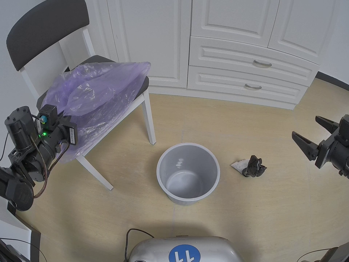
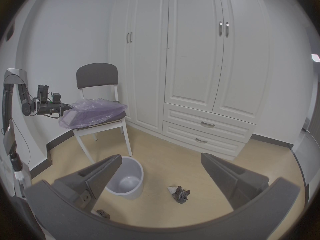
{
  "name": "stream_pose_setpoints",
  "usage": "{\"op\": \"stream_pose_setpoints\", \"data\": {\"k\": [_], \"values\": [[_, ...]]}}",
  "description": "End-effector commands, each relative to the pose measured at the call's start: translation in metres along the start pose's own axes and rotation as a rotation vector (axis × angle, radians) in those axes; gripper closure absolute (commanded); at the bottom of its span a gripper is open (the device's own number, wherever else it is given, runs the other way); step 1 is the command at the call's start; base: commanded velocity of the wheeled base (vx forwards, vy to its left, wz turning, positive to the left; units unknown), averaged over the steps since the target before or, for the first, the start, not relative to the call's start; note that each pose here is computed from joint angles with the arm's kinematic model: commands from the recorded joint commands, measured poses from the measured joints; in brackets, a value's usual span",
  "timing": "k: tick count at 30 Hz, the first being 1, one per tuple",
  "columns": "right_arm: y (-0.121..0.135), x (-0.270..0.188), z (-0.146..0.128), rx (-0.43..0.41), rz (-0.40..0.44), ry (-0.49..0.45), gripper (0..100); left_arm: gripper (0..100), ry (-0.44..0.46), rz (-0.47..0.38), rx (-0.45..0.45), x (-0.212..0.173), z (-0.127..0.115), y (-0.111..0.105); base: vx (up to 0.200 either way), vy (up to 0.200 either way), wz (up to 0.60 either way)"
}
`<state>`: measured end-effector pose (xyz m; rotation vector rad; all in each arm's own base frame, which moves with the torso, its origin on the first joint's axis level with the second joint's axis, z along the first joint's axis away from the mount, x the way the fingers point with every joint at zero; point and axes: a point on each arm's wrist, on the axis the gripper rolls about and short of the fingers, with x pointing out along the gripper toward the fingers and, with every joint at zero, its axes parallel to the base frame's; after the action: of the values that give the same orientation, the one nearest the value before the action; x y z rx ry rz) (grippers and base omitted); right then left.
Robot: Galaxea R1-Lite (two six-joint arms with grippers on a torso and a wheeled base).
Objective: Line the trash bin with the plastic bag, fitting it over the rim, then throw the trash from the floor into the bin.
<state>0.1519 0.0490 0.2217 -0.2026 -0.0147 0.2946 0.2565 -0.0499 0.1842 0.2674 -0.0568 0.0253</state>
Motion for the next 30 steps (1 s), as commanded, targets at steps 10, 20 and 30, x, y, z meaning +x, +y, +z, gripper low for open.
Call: {"op": "stream_pose_setpoints", "data": {"k": [10, 20, 30], "values": [[0.100, 0.065, -0.006, 0.201, 0.033, 0.055, 0, 100, -0.155, -0.156, -0.198, -0.028, 0.043, -0.032, 0.000, 0.000, 0.00], [0.149, 0.090, -0.041, 0.252, 0.125, 0.182, 0, 100, -0.218, -0.197, -0.312, -0.036, 0.069, -0.053, 0.000, 0.000, 0.00], [0.177, 0.109, -0.060, 0.340, 0.157, 0.162, 0, 100, -0.267, -0.234, -0.392, -0.046, 0.085, -0.054, 0.000, 0.000, 0.00]]}}
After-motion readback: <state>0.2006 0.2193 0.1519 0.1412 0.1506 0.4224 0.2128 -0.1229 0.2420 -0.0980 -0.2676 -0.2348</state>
